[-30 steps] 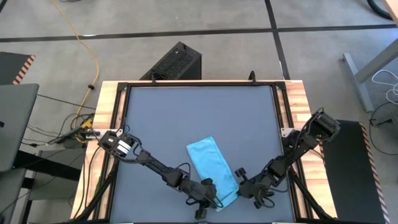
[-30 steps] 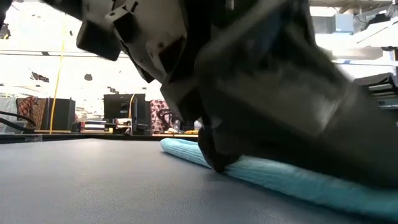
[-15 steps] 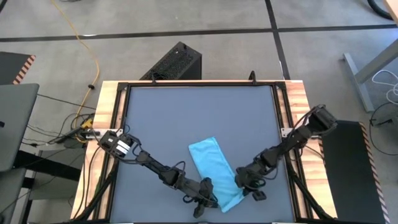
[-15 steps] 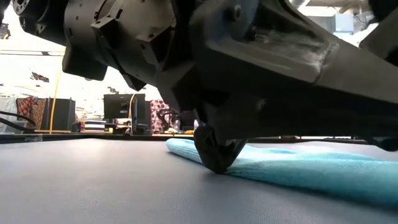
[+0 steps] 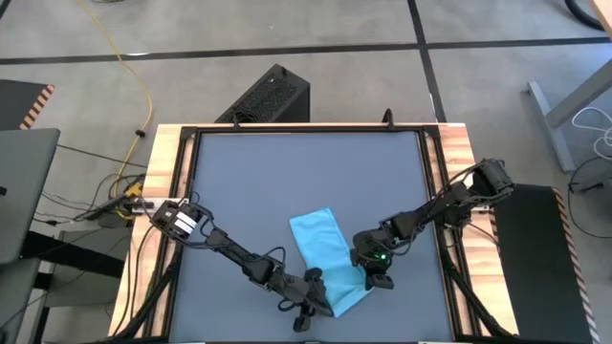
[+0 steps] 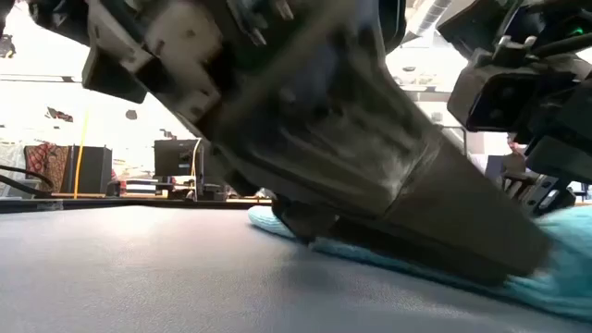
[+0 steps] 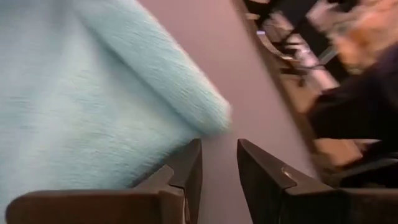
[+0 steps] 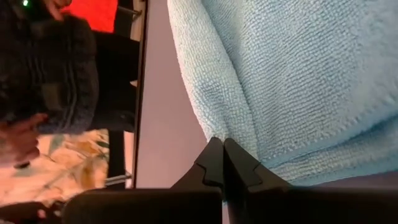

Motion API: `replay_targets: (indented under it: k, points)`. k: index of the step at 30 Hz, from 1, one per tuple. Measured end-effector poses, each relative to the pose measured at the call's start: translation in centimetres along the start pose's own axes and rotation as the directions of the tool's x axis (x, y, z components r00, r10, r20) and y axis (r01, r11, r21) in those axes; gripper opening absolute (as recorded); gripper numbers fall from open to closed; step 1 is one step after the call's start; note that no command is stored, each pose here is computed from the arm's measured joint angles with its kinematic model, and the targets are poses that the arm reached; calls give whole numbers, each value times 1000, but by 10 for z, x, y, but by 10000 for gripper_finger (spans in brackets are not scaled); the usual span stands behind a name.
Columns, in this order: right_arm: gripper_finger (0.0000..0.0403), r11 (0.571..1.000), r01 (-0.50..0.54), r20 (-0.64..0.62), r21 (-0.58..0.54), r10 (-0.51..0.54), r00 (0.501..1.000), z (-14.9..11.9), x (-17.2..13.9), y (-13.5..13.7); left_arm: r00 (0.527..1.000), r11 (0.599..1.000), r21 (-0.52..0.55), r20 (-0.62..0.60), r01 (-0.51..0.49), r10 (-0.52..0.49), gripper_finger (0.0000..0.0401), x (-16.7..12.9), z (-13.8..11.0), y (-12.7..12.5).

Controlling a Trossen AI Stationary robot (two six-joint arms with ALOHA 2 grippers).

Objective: Roll towel into tight, uniform cylinder
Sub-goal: Roll the blue microfiber cloth

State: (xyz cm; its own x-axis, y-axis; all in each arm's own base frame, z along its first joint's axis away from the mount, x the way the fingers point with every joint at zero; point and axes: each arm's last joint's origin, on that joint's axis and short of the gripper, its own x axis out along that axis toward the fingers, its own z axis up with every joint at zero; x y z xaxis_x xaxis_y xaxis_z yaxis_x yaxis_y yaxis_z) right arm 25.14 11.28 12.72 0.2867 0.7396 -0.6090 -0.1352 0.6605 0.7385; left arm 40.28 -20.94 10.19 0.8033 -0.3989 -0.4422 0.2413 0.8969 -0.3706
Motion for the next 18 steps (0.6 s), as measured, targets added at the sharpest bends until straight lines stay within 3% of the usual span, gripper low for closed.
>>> replay_targets:
  k: [5,18]
  points:
    - [16,997,19,-11,73,-19,1000,0,-2,-4,995,994,77,76,-77,71,80,-4,10,-1]
    - [16,975,79,29,208,-87,996,6,-13,-18,976,982,100,164,-158,140,68,-13,31,-8]
